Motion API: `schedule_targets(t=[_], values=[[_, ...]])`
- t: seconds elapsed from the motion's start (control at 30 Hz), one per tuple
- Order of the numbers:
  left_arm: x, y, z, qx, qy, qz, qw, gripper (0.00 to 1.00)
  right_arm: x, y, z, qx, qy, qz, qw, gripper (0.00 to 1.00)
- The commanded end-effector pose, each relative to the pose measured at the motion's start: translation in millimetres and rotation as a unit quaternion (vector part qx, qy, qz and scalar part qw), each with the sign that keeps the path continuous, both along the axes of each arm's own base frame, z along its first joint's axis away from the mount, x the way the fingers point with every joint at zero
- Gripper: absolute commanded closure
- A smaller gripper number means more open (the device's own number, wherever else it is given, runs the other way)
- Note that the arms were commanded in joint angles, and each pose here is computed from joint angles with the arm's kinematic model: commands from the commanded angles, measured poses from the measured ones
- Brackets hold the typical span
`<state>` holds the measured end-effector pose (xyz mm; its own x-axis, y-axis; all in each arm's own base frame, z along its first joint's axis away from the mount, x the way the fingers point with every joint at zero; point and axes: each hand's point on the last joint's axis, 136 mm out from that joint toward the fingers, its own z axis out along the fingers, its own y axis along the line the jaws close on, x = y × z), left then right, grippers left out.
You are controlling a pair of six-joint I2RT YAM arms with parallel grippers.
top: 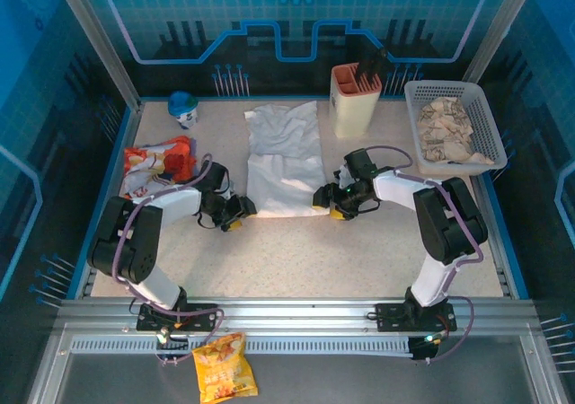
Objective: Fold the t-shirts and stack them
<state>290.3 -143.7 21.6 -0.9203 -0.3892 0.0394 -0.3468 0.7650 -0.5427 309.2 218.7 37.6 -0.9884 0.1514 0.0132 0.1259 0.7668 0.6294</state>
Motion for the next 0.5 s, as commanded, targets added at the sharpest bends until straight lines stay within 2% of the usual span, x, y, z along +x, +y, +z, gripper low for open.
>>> schedule_targets(t=[0.0,0.2,0.47], values=[[35,-15,0,-0.029,-0.060,-0.003,0.998,0.47,5,8,-3,0.007,0.002,-0.002,1.000,0.36],[47,-20,7,-0.050,-0.075,0.011,0.996,0.52,10,13,-2,0.013,-0.005,-0.007,1.000,0.46],[51,-24,26,-0.063,-0.081,0.012,0.995,0.51,10,11,0,0.012,-0.005,-0.007,1.000,0.46]])
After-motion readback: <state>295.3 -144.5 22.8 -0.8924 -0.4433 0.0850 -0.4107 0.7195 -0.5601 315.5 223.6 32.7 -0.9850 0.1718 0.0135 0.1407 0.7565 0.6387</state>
